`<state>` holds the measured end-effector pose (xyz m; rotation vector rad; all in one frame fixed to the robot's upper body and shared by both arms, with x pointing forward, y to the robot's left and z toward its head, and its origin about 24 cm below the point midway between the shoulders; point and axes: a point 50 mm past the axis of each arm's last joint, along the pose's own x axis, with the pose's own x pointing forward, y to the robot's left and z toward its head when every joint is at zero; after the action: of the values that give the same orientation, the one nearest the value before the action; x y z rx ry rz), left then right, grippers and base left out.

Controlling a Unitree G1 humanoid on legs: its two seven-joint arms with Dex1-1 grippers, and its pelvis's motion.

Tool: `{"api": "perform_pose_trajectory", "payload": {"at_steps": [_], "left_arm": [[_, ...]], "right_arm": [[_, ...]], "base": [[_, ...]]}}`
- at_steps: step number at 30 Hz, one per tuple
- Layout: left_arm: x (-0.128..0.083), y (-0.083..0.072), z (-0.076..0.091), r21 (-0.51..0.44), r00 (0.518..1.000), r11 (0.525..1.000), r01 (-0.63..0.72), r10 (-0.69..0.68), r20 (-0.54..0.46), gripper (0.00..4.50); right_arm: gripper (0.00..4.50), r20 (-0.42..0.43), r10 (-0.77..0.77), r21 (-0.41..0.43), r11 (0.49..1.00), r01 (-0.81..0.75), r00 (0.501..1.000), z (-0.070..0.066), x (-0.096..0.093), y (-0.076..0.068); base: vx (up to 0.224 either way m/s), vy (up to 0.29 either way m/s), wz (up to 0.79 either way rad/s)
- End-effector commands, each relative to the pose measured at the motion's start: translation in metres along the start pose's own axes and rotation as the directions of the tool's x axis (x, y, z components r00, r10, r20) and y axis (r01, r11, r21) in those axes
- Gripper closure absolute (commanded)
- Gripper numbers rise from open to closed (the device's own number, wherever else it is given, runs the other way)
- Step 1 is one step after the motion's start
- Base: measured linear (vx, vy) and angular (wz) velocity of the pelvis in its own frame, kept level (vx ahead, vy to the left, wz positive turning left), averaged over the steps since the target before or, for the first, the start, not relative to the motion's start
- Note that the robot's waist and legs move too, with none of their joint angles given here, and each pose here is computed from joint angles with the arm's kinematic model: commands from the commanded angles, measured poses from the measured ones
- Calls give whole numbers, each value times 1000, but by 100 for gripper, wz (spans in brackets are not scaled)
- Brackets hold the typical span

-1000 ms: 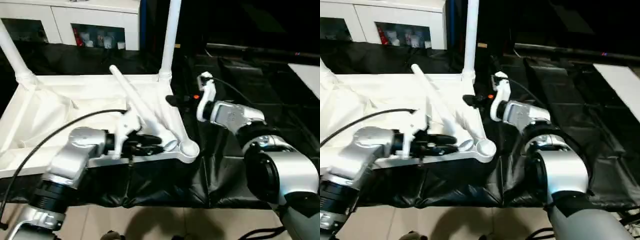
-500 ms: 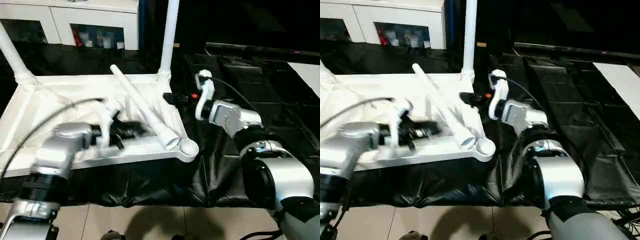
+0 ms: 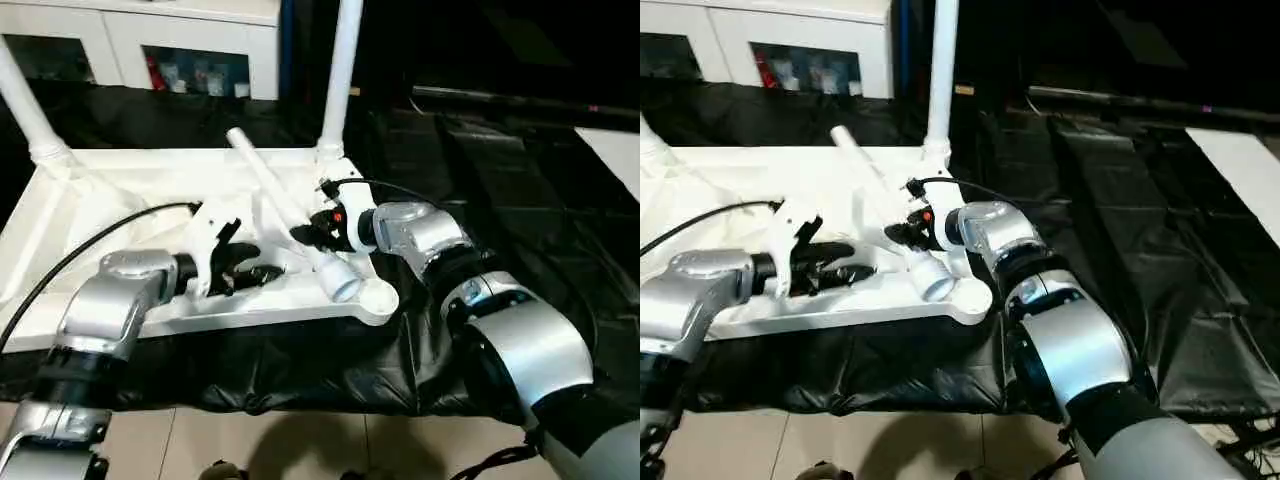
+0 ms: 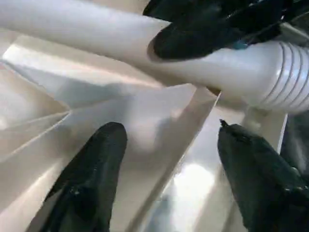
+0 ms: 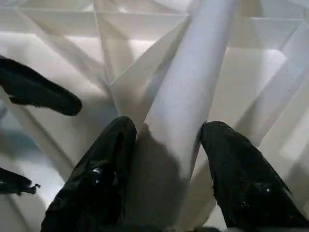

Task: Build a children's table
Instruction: Insert table leg to table base

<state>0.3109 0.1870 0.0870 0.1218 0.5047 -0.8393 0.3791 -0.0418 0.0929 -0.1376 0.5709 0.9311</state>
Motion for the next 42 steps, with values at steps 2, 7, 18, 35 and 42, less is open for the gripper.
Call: {"api": "perform_pose_trajectory", "payload": {"at_steps": [2, 7, 18, 35, 42], "left_arm": [[0, -5, 5, 27, 1000, 999, 19, -19, 1, 105], [1, -6, 9, 24, 1000, 999, 20, -21, 21, 105], [1, -4, 15, 17, 998, 1000, -5, 4, 66, 105], [9, -5, 19, 19, 997, 1000, -2, 1, 80, 105], [8, -6, 16, 27, 998, 1000, 3, -4, 63, 105]], "right_arm": [[230, -142, -23, 11, 1000, 25, 990, -19, 0, -3], [267, -163, -25, 83, 996, 39, 986, -24, 0, -3], [338, -77, -52, 216, 974, 68, 996, -26, -6, -12], [267, 92, -14, 284, 959, -13, 996, -5, -13, -15], [204, 60, 1, 284, 959, -18, 998, -8, -9, -11]], "base": [[0, 0, 0], [0, 0, 0], [0, 0, 0], [0, 0, 0], [0, 0, 0]]}}
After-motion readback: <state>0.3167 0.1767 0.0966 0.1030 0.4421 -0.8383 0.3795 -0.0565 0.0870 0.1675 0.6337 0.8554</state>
